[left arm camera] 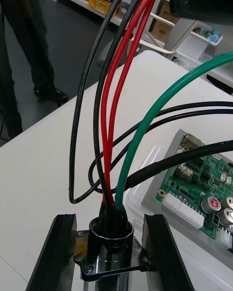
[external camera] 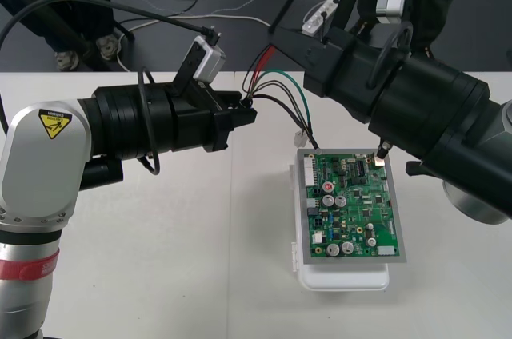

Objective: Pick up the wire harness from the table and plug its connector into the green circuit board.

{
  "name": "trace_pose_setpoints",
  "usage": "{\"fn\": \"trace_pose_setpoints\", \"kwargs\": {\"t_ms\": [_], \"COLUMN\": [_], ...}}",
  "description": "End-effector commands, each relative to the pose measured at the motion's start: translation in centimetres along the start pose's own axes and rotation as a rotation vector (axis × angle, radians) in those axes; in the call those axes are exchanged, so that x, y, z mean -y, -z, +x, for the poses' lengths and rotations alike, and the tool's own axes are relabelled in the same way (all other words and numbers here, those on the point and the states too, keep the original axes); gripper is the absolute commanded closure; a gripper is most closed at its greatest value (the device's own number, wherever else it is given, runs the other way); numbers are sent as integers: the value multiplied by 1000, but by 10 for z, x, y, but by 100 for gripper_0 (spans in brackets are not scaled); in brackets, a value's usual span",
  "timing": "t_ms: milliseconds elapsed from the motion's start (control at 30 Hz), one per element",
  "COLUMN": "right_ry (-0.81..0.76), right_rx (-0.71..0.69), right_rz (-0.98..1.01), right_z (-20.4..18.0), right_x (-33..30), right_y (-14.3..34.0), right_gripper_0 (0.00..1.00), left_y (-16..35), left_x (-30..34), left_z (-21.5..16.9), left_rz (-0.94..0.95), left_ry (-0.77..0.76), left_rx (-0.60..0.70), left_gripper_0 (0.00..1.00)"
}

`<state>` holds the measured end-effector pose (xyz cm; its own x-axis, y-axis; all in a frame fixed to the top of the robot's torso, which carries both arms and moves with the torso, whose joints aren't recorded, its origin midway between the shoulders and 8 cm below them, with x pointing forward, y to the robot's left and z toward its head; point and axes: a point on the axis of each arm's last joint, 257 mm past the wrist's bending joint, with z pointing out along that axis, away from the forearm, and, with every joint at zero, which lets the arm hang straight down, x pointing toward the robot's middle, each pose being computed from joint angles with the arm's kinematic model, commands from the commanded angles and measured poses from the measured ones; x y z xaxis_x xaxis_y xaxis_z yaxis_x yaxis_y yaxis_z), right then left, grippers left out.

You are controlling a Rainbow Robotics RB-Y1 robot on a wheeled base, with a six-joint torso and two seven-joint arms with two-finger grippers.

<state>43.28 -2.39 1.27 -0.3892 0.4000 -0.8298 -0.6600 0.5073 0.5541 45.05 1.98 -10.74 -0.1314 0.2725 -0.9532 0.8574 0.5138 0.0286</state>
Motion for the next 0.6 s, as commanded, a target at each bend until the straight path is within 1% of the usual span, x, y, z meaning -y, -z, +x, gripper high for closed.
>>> {"fn": "trace_pose_setpoints", "kwargs": {"t_ms": [33,300,600], "right_ry": [133,174,179], "right_rx": [8,20,19], "right_rz": [-28,-28,-37], "right_z": [-8,-11,-11], "right_x": [-15,-14,-16], "right_y": [0,-1,-1], "right_gripper_0": [100,100,100], "left_y": [1,1,0], "left_x": [-2,-2,-2], "left_z": [-9,-8,-7], "left_rz": [-17,-17,-17], "left_ry": [-36,-36,-40], "left_rx": [29,26,26], "left_gripper_0": [78,78,78]}}
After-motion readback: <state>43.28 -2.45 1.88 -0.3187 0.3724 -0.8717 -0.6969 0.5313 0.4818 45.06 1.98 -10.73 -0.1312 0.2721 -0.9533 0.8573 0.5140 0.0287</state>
